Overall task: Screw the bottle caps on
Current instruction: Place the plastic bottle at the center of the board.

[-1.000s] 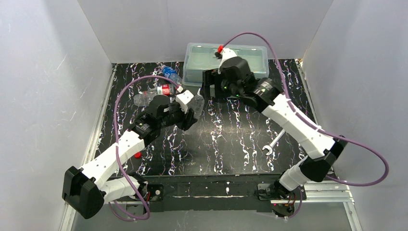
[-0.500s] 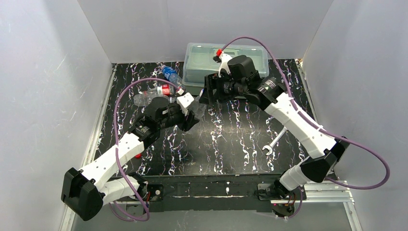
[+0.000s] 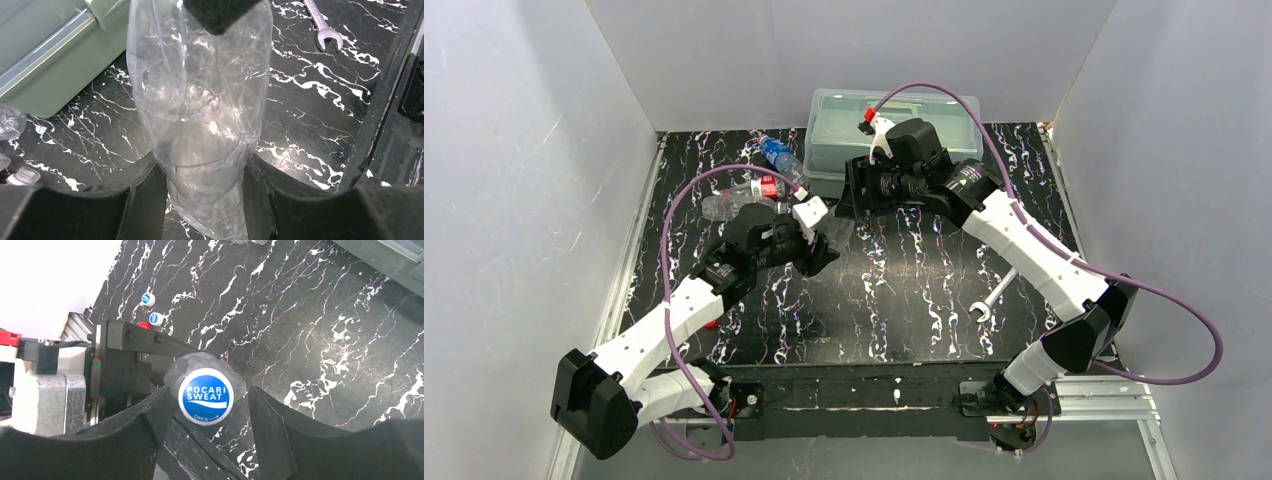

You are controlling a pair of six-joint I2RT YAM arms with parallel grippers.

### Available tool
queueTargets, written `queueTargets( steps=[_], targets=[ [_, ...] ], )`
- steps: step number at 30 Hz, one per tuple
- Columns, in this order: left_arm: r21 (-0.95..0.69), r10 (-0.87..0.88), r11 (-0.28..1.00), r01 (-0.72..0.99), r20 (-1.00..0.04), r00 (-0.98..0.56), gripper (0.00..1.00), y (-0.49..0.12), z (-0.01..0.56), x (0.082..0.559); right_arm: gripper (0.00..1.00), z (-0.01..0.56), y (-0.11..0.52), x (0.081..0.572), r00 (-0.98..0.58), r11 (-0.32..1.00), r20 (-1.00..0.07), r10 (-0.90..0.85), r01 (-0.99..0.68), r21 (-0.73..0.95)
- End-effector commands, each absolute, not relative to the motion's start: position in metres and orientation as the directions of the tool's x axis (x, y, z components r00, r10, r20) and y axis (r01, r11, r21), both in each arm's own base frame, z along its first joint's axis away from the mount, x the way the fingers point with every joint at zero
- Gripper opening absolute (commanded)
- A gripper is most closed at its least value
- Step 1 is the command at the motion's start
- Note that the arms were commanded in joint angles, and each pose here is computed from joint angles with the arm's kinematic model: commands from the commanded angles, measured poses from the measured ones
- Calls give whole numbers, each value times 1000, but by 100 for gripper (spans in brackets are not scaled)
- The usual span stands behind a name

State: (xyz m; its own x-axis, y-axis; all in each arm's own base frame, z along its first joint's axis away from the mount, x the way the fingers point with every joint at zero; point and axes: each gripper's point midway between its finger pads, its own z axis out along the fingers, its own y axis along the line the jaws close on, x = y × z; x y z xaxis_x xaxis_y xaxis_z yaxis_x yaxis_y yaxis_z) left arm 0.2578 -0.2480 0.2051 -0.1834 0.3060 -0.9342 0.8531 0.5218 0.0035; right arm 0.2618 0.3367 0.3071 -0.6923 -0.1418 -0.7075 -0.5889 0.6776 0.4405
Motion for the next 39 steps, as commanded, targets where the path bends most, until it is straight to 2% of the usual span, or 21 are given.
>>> queueTargets(
  steps=[1,7,14,17,21,23,24,27,29,30,39],
  targets=[
    [22,279,472,882,-952,-125,2,-254,218,250,65,321,337,274,-652,689,-754,-83,-584,429],
    [15,275,448,894,-954,-122,3,-257,219,246,67,317,335,276,-649,698,-757,-76,-576,425],
    [10,275,446,895,-953,-126,3,-258,217,244,60,319,330,278,-642,719,-764,-62,-559,412],
    [12,275,447,895,-953,-125,3,-258,218,245,52,319,329,279,-645,722,-762,-62,-556,411],
    [6,270,453,892,-954,-131,8,-258,220,246,33,316,329,279,-648,727,-759,-70,-554,406],
    [0,265,465,885,-954,-139,18,-258,221,248,24,314,329,279,-649,728,-757,-76,-555,402],
    [-5,261,476,880,-954,-146,29,-258,221,249,20,314,329,280,-648,730,-757,-77,-554,400],
    [-16,246,525,851,-954,-170,51,-254,224,257,13,312,325,284,-640,746,-763,-84,-548,377],
    [-25,235,553,833,-954,-184,91,-253,226,261,11,312,320,288,-627,768,-773,-91,-539,347],
    [-26,229,567,823,-955,-189,98,-251,227,264,11,311,315,293,-617,787,-781,-92,-525,322],
    [-64,179,767,638,-934,-308,98,-220,237,287,11,300,255,345,-500,933,-862,-89,-344,103]
  ],
)
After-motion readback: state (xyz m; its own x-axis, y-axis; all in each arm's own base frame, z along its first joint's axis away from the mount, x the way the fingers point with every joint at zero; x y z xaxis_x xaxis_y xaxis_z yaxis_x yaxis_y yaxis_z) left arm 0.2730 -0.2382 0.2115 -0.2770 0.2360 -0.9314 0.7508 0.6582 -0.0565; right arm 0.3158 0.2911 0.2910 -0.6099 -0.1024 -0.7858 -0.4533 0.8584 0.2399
